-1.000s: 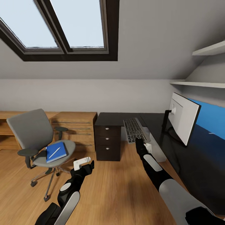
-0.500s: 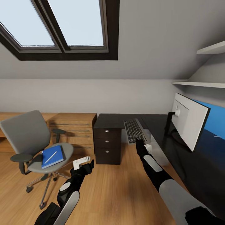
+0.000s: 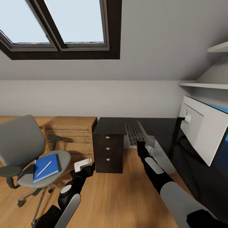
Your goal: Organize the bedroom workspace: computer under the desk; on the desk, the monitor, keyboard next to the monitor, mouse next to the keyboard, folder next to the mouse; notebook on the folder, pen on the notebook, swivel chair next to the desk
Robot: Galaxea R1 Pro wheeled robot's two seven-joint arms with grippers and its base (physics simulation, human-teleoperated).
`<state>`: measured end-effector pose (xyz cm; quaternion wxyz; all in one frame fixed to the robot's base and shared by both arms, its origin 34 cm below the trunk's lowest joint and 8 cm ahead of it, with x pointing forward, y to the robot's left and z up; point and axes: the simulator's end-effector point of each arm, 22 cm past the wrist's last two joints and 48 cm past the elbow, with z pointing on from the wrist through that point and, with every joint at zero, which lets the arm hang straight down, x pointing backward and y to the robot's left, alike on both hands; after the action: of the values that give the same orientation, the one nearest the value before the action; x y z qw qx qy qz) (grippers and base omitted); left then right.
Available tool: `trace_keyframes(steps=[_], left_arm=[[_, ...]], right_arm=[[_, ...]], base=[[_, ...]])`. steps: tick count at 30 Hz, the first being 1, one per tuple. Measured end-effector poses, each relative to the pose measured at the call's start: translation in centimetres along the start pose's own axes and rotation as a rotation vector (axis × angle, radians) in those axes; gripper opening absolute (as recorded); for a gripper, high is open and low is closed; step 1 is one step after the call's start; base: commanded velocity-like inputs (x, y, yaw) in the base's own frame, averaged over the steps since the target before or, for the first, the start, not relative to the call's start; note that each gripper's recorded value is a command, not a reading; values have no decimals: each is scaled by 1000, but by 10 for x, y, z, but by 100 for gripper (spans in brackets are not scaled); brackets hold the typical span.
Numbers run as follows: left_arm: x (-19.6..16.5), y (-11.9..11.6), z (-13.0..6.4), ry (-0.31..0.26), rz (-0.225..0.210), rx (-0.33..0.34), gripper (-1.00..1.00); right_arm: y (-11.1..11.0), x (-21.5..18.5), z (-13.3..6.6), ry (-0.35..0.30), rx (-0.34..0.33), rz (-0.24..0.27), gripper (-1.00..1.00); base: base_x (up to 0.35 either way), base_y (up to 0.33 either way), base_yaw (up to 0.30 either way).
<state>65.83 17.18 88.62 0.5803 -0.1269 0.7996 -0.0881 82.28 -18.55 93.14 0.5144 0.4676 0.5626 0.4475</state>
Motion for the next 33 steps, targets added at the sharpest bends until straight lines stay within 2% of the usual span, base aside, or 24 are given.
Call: trace_keyframes(steps=[8, 17, 25, 29, 33], left_arm=[[1, -1, 0, 2, 1, 2, 100], [1, -1, 0, 2, 2, 3, 100], [2, -2, 0, 4, 4, 4, 100], [2, -2, 0, 4, 4, 5, 100], [2, -3, -1, 4, 3, 6, 100]], right_arm=[[0, -1, 0, -2, 0, 0, -100], [-2, -1, 0, -1, 5, 5, -100], [-11, 4, -1, 1, 32, 91, -100], [-11, 13, -2, 10, 37, 117, -100], [-10, 18, -2, 15, 37, 122, -100]], base=[[328, 16, 0], [328, 131, 0], [328, 151, 0], [328, 123, 0], [328, 92, 0]])
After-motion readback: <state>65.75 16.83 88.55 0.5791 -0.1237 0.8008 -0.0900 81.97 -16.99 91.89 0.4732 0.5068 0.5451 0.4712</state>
